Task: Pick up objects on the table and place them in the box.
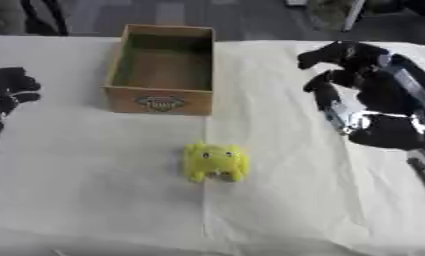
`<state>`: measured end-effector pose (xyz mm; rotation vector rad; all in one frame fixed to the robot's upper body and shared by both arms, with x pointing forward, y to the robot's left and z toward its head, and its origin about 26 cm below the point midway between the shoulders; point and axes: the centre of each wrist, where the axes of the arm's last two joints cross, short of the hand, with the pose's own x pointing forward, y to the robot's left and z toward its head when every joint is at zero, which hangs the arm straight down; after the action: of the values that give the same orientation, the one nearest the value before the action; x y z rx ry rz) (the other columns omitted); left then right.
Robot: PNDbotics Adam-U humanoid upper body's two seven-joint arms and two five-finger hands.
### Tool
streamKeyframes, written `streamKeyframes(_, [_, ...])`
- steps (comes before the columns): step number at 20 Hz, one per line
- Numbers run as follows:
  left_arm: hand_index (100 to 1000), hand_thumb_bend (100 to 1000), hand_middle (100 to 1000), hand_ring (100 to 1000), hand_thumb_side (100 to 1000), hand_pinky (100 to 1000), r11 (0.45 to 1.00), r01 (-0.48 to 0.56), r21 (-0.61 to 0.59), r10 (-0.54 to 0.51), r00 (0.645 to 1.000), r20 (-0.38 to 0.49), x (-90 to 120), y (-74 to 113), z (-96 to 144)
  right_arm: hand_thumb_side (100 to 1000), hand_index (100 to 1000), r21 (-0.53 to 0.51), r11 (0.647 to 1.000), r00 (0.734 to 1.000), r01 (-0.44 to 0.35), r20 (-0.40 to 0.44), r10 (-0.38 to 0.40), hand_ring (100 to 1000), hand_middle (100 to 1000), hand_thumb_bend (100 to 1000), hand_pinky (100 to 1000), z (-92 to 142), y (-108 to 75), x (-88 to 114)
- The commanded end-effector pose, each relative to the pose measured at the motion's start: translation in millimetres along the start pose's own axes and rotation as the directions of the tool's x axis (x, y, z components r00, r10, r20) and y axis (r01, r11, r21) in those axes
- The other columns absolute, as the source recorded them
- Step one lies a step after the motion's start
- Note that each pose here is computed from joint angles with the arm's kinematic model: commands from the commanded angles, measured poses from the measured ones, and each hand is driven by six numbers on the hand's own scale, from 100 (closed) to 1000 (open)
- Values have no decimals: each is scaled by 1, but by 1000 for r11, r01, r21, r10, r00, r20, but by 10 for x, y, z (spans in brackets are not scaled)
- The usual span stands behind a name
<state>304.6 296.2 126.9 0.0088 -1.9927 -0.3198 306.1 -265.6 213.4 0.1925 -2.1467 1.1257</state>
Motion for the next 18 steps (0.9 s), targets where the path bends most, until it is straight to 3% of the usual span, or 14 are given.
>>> streamKeyframes(1, [768,298,647,744,655,771,1000,9,-23,-8,999,41,104,2,-62,102,813,98,992,997,-77,7,76,911,754,100,687,-82,-94,-9])
streamKeyframes(2, [768,299,647,745,654,770,1000,8,-26,-7,999,42,108,-2,-66,198,819,123,988,996,-92,11,91,916,764,100,693,-119,-98,-33])
streamKeyframes(11, [768,302,647,745,650,770,999,1,-44,1,999,54,129,-27,-95,198,855,332,913,971,-236,39,237,942,804,100,731,-410,24,-351])
streamKeyframes(18, [768,304,647,744,648,770,999,-2,-48,5,998,58,134,-35,-103,282,872,434,863,959,-258,9,282,958,816,100,762,-449,253,-743])
